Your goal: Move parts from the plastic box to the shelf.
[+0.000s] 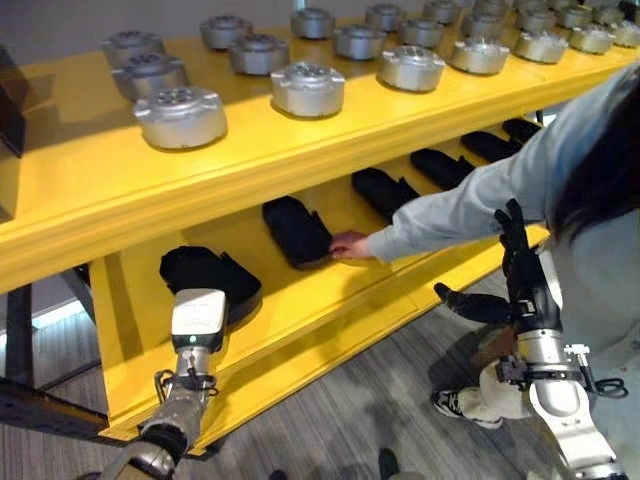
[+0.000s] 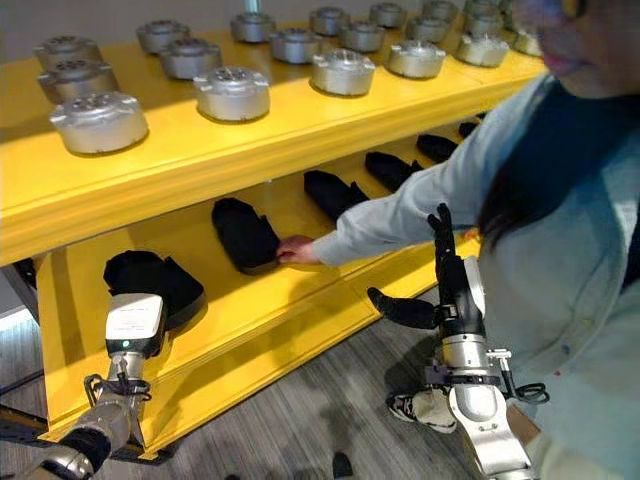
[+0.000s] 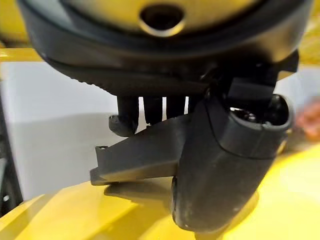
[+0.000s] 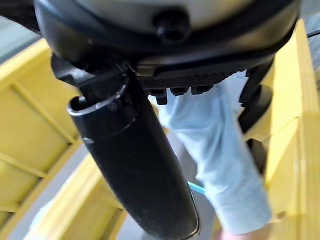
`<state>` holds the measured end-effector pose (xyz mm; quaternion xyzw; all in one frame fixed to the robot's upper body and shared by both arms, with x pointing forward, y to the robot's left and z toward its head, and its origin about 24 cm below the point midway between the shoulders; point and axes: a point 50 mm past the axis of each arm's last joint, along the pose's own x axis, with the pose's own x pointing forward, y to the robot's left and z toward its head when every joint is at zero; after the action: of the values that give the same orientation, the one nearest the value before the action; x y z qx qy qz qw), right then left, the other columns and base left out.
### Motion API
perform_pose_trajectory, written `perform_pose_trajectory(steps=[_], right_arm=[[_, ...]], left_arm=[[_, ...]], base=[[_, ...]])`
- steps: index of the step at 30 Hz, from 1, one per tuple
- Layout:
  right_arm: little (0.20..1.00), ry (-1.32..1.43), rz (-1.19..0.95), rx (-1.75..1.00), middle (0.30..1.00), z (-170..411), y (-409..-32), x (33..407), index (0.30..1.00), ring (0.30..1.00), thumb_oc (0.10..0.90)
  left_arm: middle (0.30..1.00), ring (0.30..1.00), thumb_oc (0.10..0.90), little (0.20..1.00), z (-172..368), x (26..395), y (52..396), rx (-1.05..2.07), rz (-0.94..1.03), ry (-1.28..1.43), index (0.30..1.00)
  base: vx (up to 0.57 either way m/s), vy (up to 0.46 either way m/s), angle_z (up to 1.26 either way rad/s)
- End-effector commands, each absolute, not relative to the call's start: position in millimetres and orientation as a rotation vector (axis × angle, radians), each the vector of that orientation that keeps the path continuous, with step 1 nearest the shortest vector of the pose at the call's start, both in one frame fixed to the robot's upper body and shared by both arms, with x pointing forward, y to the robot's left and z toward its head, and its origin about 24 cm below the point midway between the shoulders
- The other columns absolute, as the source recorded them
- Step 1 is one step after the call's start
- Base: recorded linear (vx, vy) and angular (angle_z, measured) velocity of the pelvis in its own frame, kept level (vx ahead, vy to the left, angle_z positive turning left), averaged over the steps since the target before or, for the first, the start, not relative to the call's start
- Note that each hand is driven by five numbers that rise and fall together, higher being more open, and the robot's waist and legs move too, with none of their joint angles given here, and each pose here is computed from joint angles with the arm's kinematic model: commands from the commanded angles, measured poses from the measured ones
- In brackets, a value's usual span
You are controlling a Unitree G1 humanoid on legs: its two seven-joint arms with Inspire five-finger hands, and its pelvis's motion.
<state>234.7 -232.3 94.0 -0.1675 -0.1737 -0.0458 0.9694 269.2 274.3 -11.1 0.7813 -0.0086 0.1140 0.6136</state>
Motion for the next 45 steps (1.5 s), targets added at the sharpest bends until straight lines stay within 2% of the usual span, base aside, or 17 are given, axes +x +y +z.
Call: perform_pose_trajectory(steps=[1,22,40,45], right_arm=[[1.0,-0.717,-0.06,-0.37,1.0,164.7,-226.3,249.8,1.0,1.0,0.9],[1.0,-0.705,-0.042,-0.443,1.0,168.3,-236.9,251.1,1.0,1.0,0.9],[1.0,-0.768,-0.049,-0.516,1.0,197.1,-240.2,260.8,1.0,1.0,0.9],[1.0,-0.759,-0.053,-0.528,1.0,199.1,-242.5,259.7,1.0,1.0,0.9]], left_arm=[[0.3,0.3,0.4,0.3,20.5,291.6,295.2,1.844,0.372,-0.034,0.3],[0.3,0.3,0.4,0.3,-5.8,248.6,336.0,2.113,0.153,0.122,0.3],[0.3,0.3,0.4,0.3,30.8,261.1,363.7,2.272,0.135,0.085,0.3],[0.3,0.3,0.4,0.3,31.6,260.1,364.9,2.36,0.017,0.033,0.3]], base=[[-0.02,0.046,-0.06],[0.01,0.05,-0.02],[-0.03,0.079,0.02],[0.03,0.095,0.03]])
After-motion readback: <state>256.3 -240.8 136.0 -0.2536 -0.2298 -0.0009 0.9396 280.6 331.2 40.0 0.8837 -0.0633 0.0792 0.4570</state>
